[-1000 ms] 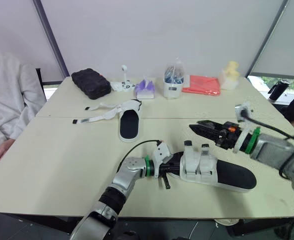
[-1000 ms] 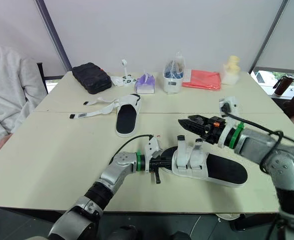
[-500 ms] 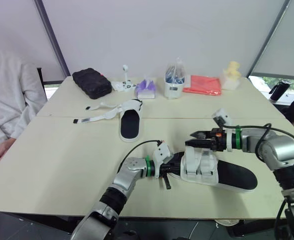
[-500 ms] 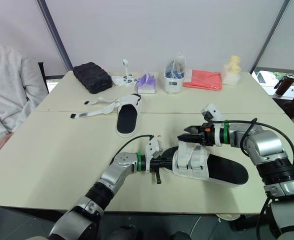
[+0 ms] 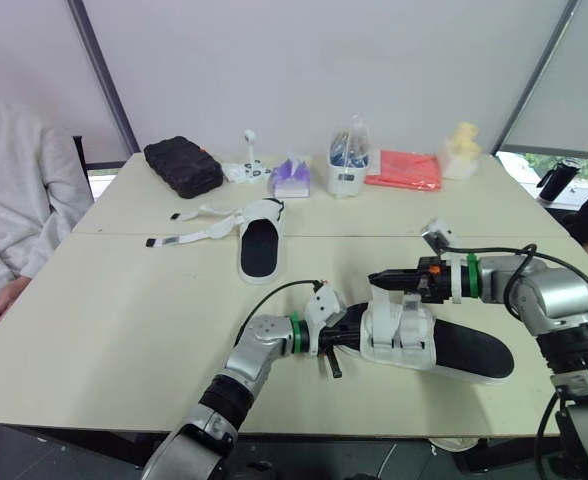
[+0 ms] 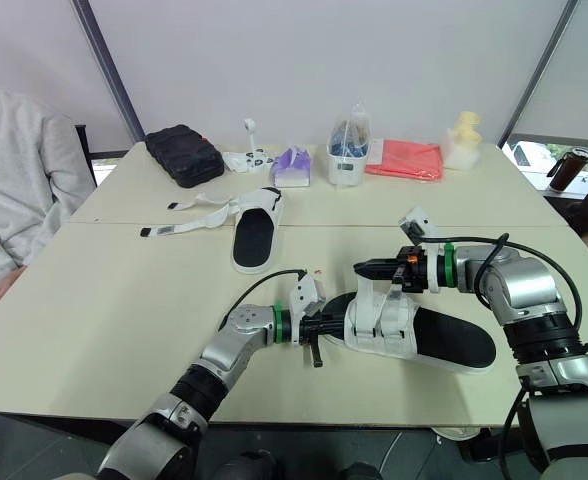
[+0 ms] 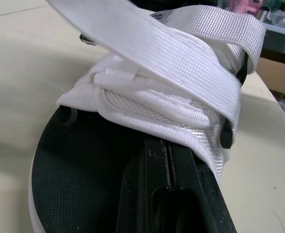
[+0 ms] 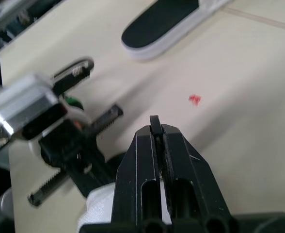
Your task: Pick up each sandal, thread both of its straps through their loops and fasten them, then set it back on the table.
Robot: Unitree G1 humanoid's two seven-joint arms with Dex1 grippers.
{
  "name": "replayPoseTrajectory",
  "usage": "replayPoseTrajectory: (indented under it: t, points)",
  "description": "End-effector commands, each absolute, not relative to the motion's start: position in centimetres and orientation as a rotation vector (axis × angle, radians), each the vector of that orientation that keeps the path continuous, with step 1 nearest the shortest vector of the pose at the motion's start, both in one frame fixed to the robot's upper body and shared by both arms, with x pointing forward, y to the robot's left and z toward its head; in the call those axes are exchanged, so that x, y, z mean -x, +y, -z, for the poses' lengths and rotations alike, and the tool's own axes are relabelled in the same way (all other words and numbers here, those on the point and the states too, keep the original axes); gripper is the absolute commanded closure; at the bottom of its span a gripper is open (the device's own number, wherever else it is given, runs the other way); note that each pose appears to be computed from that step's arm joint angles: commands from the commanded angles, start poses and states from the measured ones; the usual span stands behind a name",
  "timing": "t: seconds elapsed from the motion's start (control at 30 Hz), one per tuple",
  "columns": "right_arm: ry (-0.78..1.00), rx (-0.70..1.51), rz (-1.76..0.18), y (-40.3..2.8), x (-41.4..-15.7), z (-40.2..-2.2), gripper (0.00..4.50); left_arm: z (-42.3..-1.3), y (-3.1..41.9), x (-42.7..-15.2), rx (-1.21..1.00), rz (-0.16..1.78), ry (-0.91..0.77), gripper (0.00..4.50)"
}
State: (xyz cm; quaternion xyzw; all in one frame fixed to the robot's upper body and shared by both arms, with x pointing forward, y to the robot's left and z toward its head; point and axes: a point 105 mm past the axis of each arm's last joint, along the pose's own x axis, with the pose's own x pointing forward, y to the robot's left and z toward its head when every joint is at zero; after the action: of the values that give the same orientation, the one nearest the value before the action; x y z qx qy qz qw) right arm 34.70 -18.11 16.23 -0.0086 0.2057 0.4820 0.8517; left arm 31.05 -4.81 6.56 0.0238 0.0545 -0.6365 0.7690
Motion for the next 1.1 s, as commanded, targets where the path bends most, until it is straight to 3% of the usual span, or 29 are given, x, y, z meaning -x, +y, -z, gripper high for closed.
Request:
replayPoseTrajectory:
  t: [0.03,0.23,0.47,0.67,0.77,0.87,1.0,1.1]
  points:
    - [0.371,0.078,-0.929,-19.7,-35.6,-17.7,4.42,-3.9,-4.2,-30.9,-0.060,1.344,0.233,4.50]
    - [0.527,0.293,-0.917,-20.2,-34.8,-13.2,4.42,-4.0,-4.4,-31.0,-0.065,1.346,0.230,4.50]
    - [0.518,0.476,-0.903,-20.2,-35.4,-12.3,4.42,-4.0,-4.5,-31.1,-0.073,1.349,0.226,4.50]
    - [0.408,0.428,-0.847,-20.6,-35.8,-14.9,1.43,-4.0,-4.4,-31.0,-0.070,1.348,0.225,4.50]
    - [0.340,0.166,-0.769,-22.1,-35.4,-17.9,0.10,-4.6,-3.9,-31.3,-0.058,1.321,0.190,4.50]
    - [0.350,-0.071,-0.778,-23.9,-32.3,-19.0,0.10,-6.3,-2.4,-31.9,-0.064,1.286,0.124,4.50]
    - [0.458,-0.209,-0.806,-24.9,-28.1,-17.0,0.10,-8.6,-0.3,-32.1,-0.118,1.256,0.043,4.50]
    - [0.501,-0.271,-0.771,-25.7,-26.7,-15.8,0.10,-10.1,0.9,-31.8,-0.129,1.240,0.008,4.50]
